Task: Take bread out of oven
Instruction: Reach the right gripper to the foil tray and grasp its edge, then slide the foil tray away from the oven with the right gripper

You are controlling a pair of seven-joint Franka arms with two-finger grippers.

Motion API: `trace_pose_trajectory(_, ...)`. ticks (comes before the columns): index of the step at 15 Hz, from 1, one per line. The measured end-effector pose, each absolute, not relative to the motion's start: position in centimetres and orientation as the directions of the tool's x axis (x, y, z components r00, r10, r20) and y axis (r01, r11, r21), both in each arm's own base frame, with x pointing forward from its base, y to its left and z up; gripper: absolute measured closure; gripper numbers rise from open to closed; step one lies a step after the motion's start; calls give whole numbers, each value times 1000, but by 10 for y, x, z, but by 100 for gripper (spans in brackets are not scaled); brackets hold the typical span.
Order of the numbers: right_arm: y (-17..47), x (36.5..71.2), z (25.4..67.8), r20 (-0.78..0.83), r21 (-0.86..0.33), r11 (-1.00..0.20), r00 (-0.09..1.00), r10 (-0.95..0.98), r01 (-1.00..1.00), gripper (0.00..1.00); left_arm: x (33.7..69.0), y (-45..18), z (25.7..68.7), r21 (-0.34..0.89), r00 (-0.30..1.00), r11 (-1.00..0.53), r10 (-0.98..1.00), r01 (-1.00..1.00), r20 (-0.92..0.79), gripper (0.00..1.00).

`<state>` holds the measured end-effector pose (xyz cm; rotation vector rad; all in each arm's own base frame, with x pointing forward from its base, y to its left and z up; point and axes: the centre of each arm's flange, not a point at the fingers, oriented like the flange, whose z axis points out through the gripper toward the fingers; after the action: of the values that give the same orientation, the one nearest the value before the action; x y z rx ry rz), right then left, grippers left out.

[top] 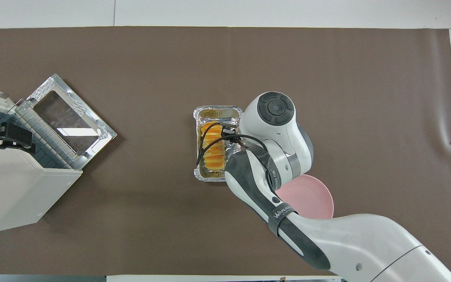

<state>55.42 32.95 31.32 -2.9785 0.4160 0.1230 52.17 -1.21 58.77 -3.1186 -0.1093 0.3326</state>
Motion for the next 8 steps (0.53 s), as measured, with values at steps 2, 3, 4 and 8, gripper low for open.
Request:
trace_pose_trajectory(2, 331, 550, 310, -100, -116, -955, 960, -262, -273, 63, 521, -12, 583, -8, 974, -999, 53, 53, -221, 0)
trace_pose_trajectory(3, 332, 548, 310, -99, -117, -956, 961, -259, -270, 74, 521, -13, 581, -8, 973, -999, 48, 48, -224, 0)
trace_pose_trajectory(4, 334, 547, 312, -97, -119, -956, 961, -257, -268, 88, 521, -14, 581, -8, 974, -999, 45, 45, -224, 0)
trace_pose_trajectory(8, 322, 558, 331, -65, -143, -958, 968, -243, -250, 98, 522, -13, 582, -7, 976, -999, 45, 45, -213, 0)
